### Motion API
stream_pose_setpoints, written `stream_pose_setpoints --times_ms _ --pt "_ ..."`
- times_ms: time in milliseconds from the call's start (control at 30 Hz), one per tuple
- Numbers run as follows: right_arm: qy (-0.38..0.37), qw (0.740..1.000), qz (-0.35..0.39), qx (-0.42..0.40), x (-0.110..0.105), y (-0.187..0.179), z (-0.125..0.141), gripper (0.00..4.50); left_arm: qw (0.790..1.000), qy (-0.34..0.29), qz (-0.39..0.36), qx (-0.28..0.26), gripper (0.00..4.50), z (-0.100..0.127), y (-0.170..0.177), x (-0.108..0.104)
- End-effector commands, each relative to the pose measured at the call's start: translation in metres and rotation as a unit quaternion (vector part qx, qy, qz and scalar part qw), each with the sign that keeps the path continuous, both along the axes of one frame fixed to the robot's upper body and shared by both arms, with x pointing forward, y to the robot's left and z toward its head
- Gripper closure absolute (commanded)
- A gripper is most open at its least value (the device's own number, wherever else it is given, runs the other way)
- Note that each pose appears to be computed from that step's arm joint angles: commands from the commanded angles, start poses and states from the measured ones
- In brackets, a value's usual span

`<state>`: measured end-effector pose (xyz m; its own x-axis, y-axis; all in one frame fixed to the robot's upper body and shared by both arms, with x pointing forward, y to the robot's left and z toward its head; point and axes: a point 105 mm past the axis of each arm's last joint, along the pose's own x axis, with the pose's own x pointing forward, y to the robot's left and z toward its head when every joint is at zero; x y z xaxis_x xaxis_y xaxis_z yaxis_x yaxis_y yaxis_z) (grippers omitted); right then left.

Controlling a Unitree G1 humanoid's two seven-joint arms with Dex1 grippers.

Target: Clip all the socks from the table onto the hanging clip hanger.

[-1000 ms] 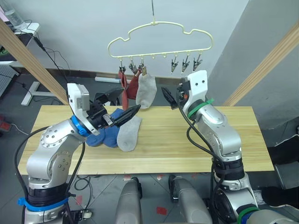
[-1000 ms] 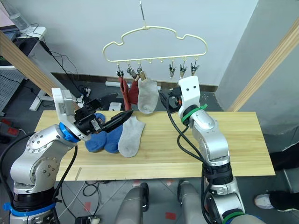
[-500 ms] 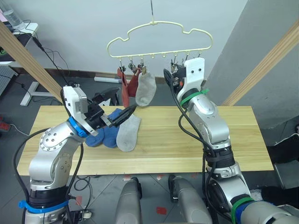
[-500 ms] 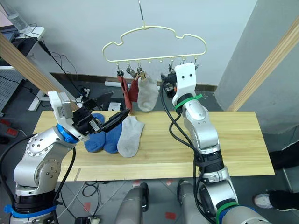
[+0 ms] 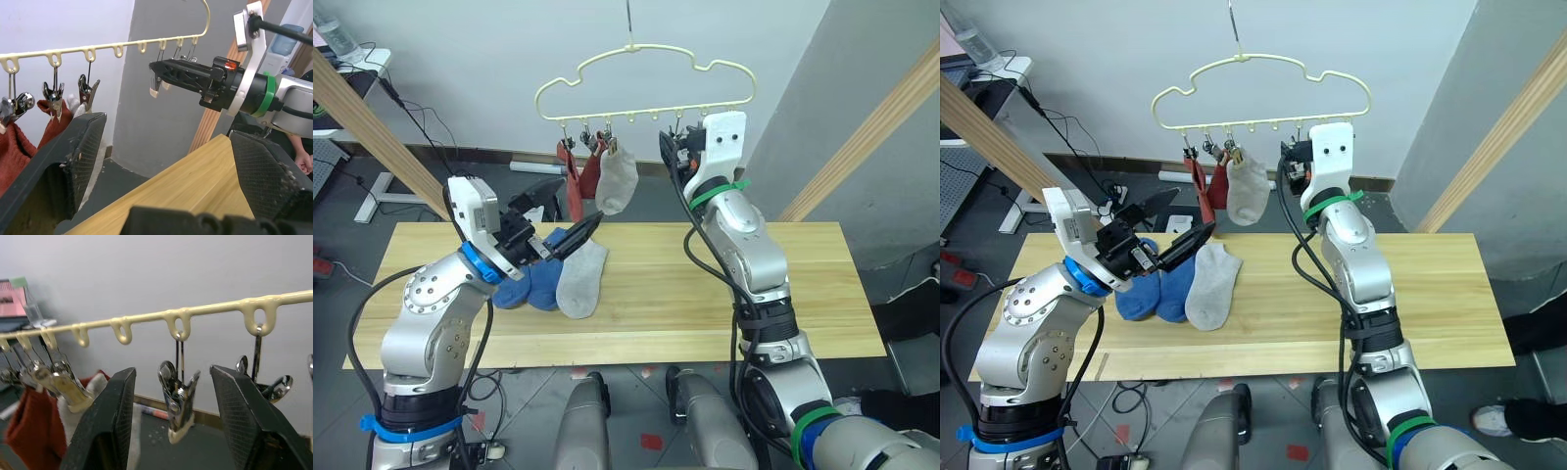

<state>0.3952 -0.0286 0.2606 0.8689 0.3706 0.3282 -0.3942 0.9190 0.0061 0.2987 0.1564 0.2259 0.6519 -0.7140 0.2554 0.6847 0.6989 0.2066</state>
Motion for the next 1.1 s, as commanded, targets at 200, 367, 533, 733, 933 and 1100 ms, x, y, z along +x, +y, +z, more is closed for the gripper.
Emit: stream_pose_setpoints --times_ms 200,367,533,733,933,1100 --pt "-0.022 0.999 0.020 0.020 -0.006 0.008 0.017 1.99 1.000 -0.020 -0.008 0.003 0.00 0.009 -0.007 -0.005" --pt "-0.019 0.999 0.027 0.020 -0.005 0.011 0.016 1.99 1.000 -0.026 -0.012 0.002 0.00 0.022 -0.022 -0.007" --pt "-0.010 0.999 0.022 0.025 -0.002 0.009 0.014 1.99 1.000 -0.022 -0.008 0.002 0.00 0.024 -0.024 -0.004" --pt "-0.005 0.999 0.022 0.033 -0.001 0.008 0.013 1.99 1.000 -0.020 -0.007 0.003 0.00 0.022 -0.022 -0.001" --pt "-0.004 0.999 0.022 0.038 0.000 0.007 0.013 2.92 1.000 -0.018 -0.009 0.003 0.00 0.017 -0.018 -0.003" --pt "-0.004 0.999 0.021 0.038 0.000 0.006 0.014 4.42 1.000 -0.020 -0.010 0.000 0.00 0.016 -0.017 -0.004"
